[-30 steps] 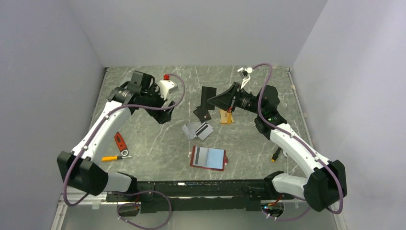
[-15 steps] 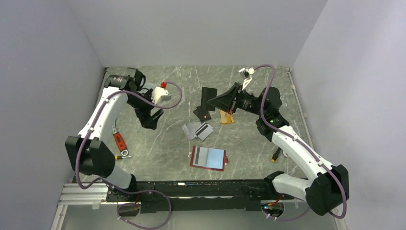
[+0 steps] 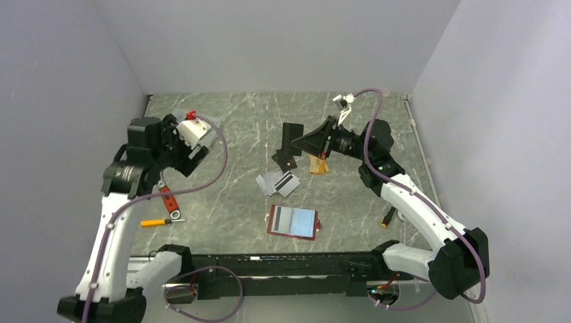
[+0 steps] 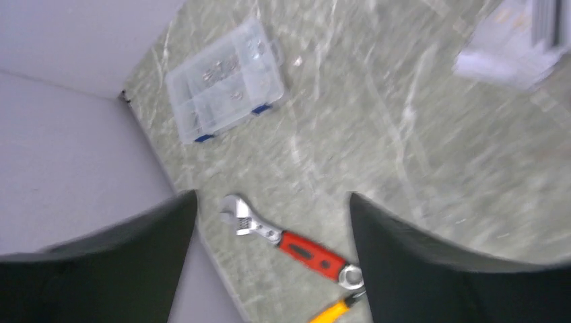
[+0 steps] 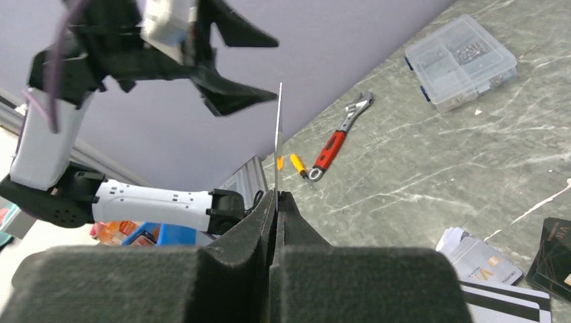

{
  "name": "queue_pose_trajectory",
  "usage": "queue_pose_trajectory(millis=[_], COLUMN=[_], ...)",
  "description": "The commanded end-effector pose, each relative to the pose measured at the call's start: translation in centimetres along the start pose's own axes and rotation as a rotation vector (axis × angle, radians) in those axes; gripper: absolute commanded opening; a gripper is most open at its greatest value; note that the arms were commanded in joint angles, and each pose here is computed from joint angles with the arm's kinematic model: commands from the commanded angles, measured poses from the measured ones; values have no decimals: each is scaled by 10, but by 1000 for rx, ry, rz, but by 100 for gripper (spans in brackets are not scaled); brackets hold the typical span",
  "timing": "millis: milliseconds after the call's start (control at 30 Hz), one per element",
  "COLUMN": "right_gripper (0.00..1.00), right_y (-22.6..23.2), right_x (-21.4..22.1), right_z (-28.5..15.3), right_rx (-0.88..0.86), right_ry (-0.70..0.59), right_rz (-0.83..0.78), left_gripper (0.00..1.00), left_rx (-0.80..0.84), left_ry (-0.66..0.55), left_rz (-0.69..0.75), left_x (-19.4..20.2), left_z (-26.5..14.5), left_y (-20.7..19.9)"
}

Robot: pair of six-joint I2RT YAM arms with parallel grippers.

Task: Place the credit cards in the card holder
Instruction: Pick up the credit card from the storage box.

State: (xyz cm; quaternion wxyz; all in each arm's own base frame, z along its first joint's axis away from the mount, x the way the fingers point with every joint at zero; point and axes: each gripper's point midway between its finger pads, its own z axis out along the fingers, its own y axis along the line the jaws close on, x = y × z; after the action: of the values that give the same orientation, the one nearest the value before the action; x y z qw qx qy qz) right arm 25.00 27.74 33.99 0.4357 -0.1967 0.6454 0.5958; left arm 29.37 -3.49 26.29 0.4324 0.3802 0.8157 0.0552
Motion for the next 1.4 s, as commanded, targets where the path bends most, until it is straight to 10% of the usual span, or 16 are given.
queue_pose_trajectory(millis=[0, 33, 67, 133, 267, 600, 700, 1133, 1367], right_gripper=[0, 0, 0, 0, 0, 0, 0, 0, 0], right_y=[18, 18, 20, 19, 19, 17, 21, 41, 42], right_x=[-19, -19, -20, -19, -14, 0, 0, 1, 2], right_z=[0, 0, 0, 2, 7, 28, 35, 43, 49], right_rx=[-31, -33, -39, -45, -71, -132, -163, -263, -278], right_ry=[-30, -31, -33, -31, -20, 24, 18, 35, 47], right_rz=[-67, -67, -67, -56, -39, -3, 14, 32, 45], left_gripper=[65, 43, 45, 95, 100, 93, 75, 81, 67], left_rx=[68, 159, 274, 544, 952, 1046, 1106, 1039, 1125], left_ry=[-21, 4, 5, -24, -208, -522, -517, -535, -544], left_rz=[-145, -165, -180, -252, -374, -357, -410, -439, -467], left_x=[-21, -26, -36, -61, -123, -191, -194, -181, -190], left_z=[15, 19, 19, 14, -13, -66, -67, -51, -54], left_y=[-15, -26, -40, -73, -115, -125, -132, -134, -136])
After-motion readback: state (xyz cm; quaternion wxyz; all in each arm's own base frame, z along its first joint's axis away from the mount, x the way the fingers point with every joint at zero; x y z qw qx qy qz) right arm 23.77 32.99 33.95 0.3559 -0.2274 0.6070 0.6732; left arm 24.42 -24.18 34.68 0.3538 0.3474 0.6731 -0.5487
